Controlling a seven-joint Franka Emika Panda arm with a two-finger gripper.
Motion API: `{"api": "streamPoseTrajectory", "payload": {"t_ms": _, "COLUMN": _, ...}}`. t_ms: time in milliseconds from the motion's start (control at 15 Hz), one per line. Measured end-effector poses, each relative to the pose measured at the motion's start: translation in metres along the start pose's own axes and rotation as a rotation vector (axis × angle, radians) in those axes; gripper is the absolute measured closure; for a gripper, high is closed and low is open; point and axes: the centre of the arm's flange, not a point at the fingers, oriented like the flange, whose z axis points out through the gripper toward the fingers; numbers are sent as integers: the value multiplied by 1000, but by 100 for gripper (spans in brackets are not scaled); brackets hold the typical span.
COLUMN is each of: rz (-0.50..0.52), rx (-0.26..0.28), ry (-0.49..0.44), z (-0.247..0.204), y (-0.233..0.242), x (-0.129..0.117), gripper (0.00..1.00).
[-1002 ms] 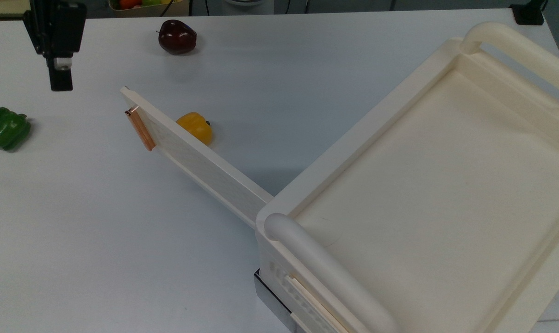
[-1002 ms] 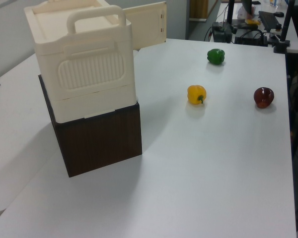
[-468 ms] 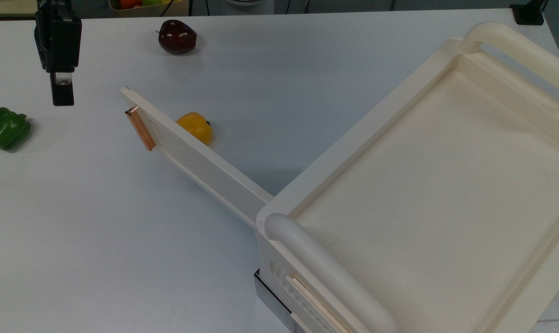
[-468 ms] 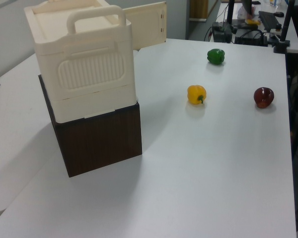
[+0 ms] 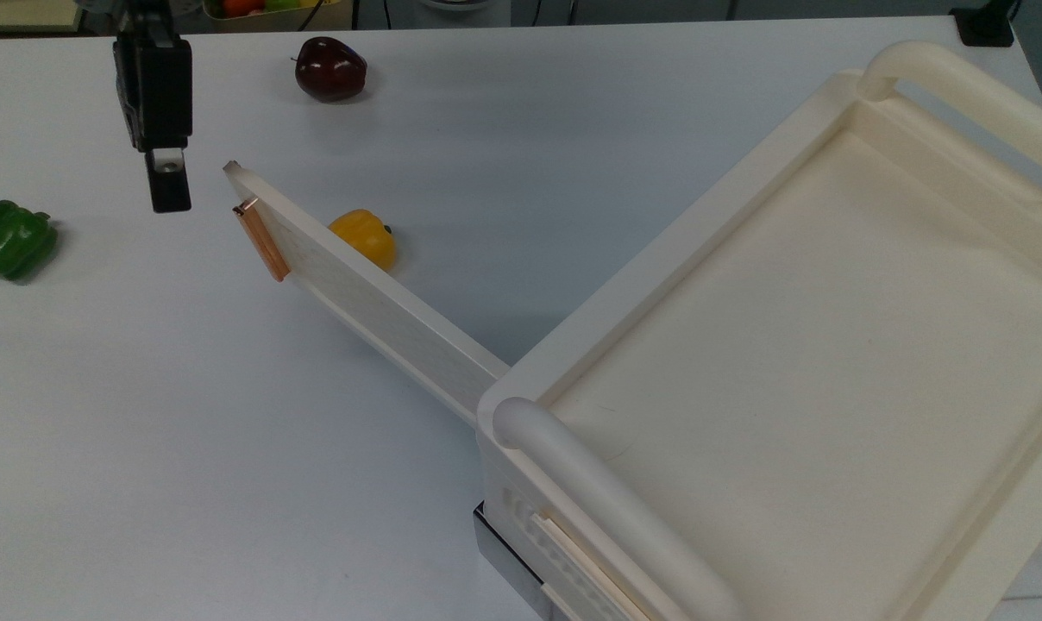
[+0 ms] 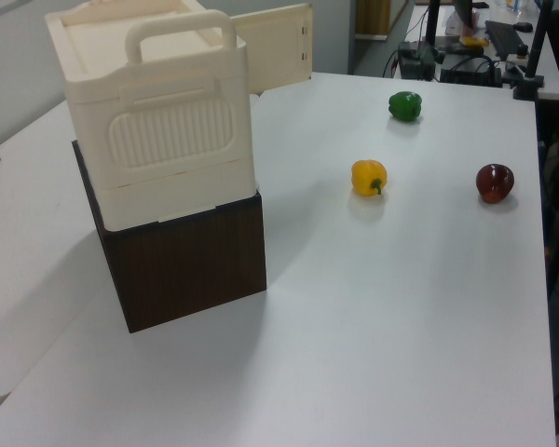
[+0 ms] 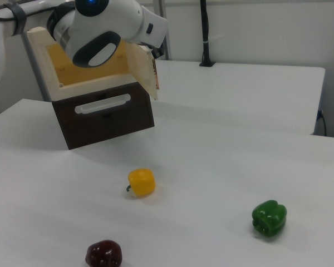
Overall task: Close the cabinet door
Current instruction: 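Push the open cream door with the gripper, swinging it shut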
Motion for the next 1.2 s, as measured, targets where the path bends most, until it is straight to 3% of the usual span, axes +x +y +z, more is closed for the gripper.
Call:
{"api": "streamPoseTrajectory", "payload": {"t_ms": 334, "rz": 1, "rx": -14, "ry": -78, "z": 6, "y": -2, "x": -11, "gripper": 99}}
{"api": "streamPoseTrajectory", "payload": {"t_ms": 935, "rz": -16, "rx": -73, "ry": -400, "z": -3, "y": -5, "x": -40, "gripper": 99}}
{"api": "streamPoseTrajectory", "payload": {"t_ms": 1202, "rz": -25, "rx": -72, "ry": -520, "z": -25, "y": -14, "x": -50, "gripper": 99}}
